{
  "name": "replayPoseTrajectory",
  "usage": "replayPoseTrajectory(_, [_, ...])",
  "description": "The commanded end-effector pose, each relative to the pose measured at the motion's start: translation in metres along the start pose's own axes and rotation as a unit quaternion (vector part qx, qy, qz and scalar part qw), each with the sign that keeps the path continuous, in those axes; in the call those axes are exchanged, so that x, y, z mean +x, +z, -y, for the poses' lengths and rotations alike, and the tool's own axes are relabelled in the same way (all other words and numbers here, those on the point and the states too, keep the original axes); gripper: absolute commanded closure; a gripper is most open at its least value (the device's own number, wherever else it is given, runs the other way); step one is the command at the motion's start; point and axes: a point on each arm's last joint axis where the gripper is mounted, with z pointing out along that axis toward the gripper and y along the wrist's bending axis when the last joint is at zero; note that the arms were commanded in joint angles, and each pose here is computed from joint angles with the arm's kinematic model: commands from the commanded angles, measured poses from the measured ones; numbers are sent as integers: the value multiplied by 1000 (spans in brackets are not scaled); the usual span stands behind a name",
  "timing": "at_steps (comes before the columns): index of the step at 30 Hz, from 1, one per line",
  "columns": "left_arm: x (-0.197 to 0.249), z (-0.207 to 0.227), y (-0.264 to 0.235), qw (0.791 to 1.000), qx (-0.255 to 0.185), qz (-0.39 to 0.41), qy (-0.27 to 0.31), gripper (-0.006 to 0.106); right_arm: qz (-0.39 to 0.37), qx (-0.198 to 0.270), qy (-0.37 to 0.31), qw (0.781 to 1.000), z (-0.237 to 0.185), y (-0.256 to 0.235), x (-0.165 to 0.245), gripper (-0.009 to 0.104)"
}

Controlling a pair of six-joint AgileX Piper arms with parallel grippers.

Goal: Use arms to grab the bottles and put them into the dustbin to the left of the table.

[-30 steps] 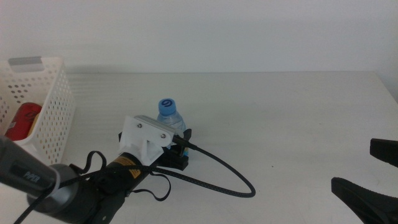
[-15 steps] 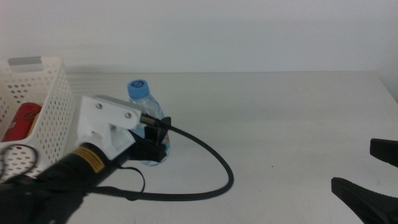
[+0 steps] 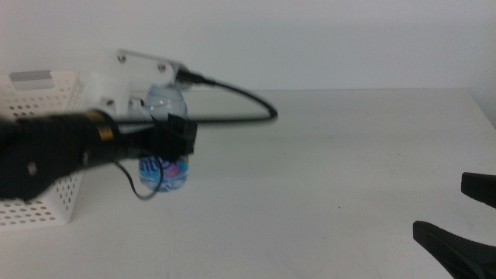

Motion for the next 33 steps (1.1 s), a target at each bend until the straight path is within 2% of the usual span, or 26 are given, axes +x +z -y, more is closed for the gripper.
replayPoseTrajectory(1, [-41, -3, -20, 997, -4, 72, -13, 106, 50, 8, -8, 999, 2, -2, -15, 25])
replayPoseTrajectory(9, [-81, -47, -39, 996, -74, -10, -41, 106, 50, 8, -8, 999, 2, -2, -15, 25])
replayPoseTrajectory(20, [-118, -135, -56, 975, -172, -126, -66, 106, 50, 8, -8, 999, 2, -2, -15, 25])
replayPoseTrajectory(28, [-112, -191, -62, 954, -218, -173, -107, 106, 50, 8, -8, 999, 2, -2, -15, 25])
replayPoseTrajectory(33, [-97, -219, -51, 947, -222, -191, -134, 106, 50, 8, -8, 999, 2, -2, -15, 25])
